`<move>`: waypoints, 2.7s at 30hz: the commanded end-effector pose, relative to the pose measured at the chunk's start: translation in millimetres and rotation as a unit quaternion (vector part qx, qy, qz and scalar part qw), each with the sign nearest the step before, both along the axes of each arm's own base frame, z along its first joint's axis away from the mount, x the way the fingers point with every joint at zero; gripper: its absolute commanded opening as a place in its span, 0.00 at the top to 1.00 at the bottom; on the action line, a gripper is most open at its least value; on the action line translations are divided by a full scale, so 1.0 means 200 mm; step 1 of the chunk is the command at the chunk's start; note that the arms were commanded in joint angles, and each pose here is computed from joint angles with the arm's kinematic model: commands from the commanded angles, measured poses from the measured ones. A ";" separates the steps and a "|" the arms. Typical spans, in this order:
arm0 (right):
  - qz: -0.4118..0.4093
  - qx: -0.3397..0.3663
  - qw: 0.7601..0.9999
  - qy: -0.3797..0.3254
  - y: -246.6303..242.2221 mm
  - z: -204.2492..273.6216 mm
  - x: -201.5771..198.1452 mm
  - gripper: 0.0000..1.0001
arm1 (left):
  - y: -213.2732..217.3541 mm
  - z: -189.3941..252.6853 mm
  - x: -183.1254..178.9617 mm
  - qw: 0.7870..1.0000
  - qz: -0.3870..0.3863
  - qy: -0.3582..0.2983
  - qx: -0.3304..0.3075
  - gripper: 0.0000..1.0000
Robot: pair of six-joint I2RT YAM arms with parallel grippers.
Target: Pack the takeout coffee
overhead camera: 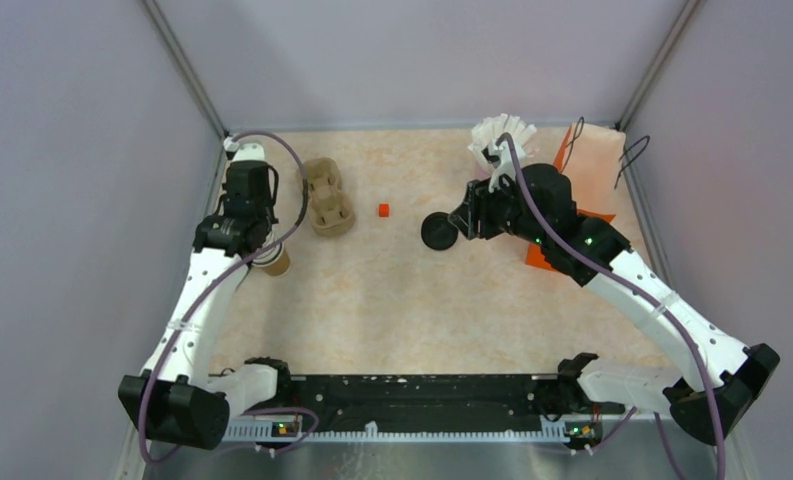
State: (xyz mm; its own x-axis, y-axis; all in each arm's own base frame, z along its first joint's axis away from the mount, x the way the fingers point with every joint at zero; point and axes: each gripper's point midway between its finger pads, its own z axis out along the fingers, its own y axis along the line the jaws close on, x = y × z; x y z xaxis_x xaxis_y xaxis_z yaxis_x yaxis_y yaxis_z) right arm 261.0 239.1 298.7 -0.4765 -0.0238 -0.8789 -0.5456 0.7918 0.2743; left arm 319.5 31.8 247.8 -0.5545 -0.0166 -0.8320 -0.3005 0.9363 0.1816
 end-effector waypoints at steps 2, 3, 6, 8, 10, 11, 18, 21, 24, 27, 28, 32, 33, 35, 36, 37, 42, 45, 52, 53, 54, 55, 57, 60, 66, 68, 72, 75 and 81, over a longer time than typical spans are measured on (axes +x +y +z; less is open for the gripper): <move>0.007 0.016 1.000 -0.016 0.02 0.06 -0.01 0.55 | -0.02 0.19 0.00 0.999 -0.015 -0.036 -0.009 1.00; 0.008 0.017 1.000 -0.016 0.02 0.07 -0.02 0.55 | -0.03 0.24 0.00 0.999 -0.020 -0.043 -0.013 1.00; 0.009 0.021 1.000 -0.016 0.02 0.07 -0.02 0.55 | -0.04 0.41 -0.02 0.996 -0.033 -0.075 -0.020 1.00; 0.010 0.024 1.000 -0.015 0.02 0.07 -0.02 0.55 | -0.05 0.51 -0.04 0.994 -0.042 -0.094 -0.024 1.00; 0.009 0.029 0.999 -0.011 0.03 0.07 -0.03 0.55 | -0.09 0.61 -0.06 0.990 -0.068 -0.115 -0.034 1.00; 0.008 0.030 0.999 -0.009 0.03 0.06 -0.03 0.55 | -0.13 0.64 -0.07 0.988 -0.088 -0.121 -0.042 1.00; -0.006 0.040 0.999 0.006 0.03 0.02 -0.02 0.54 | -0.49 0.64 -0.17 0.944 -0.265 -0.126 -0.151 1.00; -0.026 0.047 0.999 0.013 0.00 0.00 -0.03 0.48 | -0.60 0.47 -0.21 0.932 -0.299 -0.092 -0.183 1.00; -0.042 0.077 0.996 0.003 -0.04 0.03 -0.05 0.36 | -0.67 0.28 -0.24 0.933 -0.304 -0.047 -0.189 1.00; -0.076 0.078 0.994 0.006 -0.09 0.01 -0.04 0.30 | -0.82 0.14 -0.31 0.926 -0.326 -0.012 -0.189 1.00; -0.090 0.072 0.993 0.012 -0.12 -0.01 -0.04 0.29 | -0.87 0.11 -0.33 0.924 -0.332 -0.005 -0.187 1.00; -0.122 0.060 0.990 0.028 -0.16 -0.08 -0.03 0.30 | -1.09 -0.11 -0.37 0.916 -0.357 0.027 -0.182 1.00; -0.124 0.062 0.990 0.027 -0.17 -0.08 -0.03 0.30 | -1.14 -0.17 -0.38 0.915 -0.360 0.033 -0.179 1.00; -0.125 0.065 0.990 0.025 -0.16 -0.08 -0.02 0.32 | -1.22 -0.28 -0.41 0.917 -0.360 0.050 -0.167 1.00; -0.125 0.068 0.990 0.023 -0.16 -0.07 -0.02 0.32 | -1.26 -0.32 -0.43 0.919 -0.361 0.056 -0.150 1.00; -0.126 0.070 0.989 0.021 -0.16 -0.06 -0.01 0.33 | -1.32 -0.35 -0.47 0.917 -0.371 0.063 -0.130 1.00; -0.142 0.075 0.987 0.011 -0.18 -0.05 0.01 0.35 | -1.50 -0.49 -0.56 0.911 -0.389 0.104 -0.091 0.98; -0.149 0.079 0.986 0.005 -0.19 -0.04 0.01 0.36 | -1.57 -0.57 -0.60 0.909 -0.394 0.114 -0.079 0.92; -0.160 0.082 0.984 -0.010 -0.24 0.00 0.01 0.37 | -1.69 -0.53 -0.65 0.893 -0.423 0.104 -0.114 0.58; -0.161 0.083 0.983 -0.011 -0.24 0.00 0.01 0.37 | -1.70 -0.49 -0.65 0.892 -0.424 0.095 -0.123 0.52; -0.160 0.082 0.984 -0.012 -0.23 0.00 0.01 0.38 | -1.70 -0.45 -0.65 0.892 -0.424 0.086 -0.131 0.44; -0.160 0.082 0.984 -0.013 -0.23 0.00 0.01 0.38 | -1.70 -0.39 -0.65 0.891 -0.427 0.073 -0.139 0.39; -0.158 0.081 0.984 -0.013 -0.22 0.00 0.02 0.40 | -1.68 -0.29 -0.62 0.893 -0.424 0.046 -0.144 0.32; -0.151 0.080 0.985 -0.011 -0.20 -0.01 0.03 0.44 | -1.60 -0.15 -0.58 0.903 -0.404 0.010 -0.148 0.21; -0.116 0.058 0.991 0.022 -0.08 -0.13 0.07 0.49 | -1.25 -0.07 -0.44 0.940 -0.313 -0.004 -0.139 0.24; -0.107 0.046 0.993 0.037 -0.03 -0.19 0.09 0.52 | -1.10 -0.12 -0.39 0.951 -0.275 0.016 -0.140 0.29; -0.100 0.016 0.993 0.054 0.05 -0.29 0.15 0.56 | -0.87 -0.19 -0.35 0.967 -0.212 0.032 -0.135 0.41; -0.101 -0.018 0.993 0.061 0.10 -0.39 0.21 0.57 | -0.81 -0.30 -0.36 0.970 -0.195 0.060 -0.134 0.47; -0.097 -0.065 0.990 0.075 0.19 -0.56 0.30 0.59 | -0.80 -0.58 -0.44 0.964 -0.179 0.136 -0.140 0.60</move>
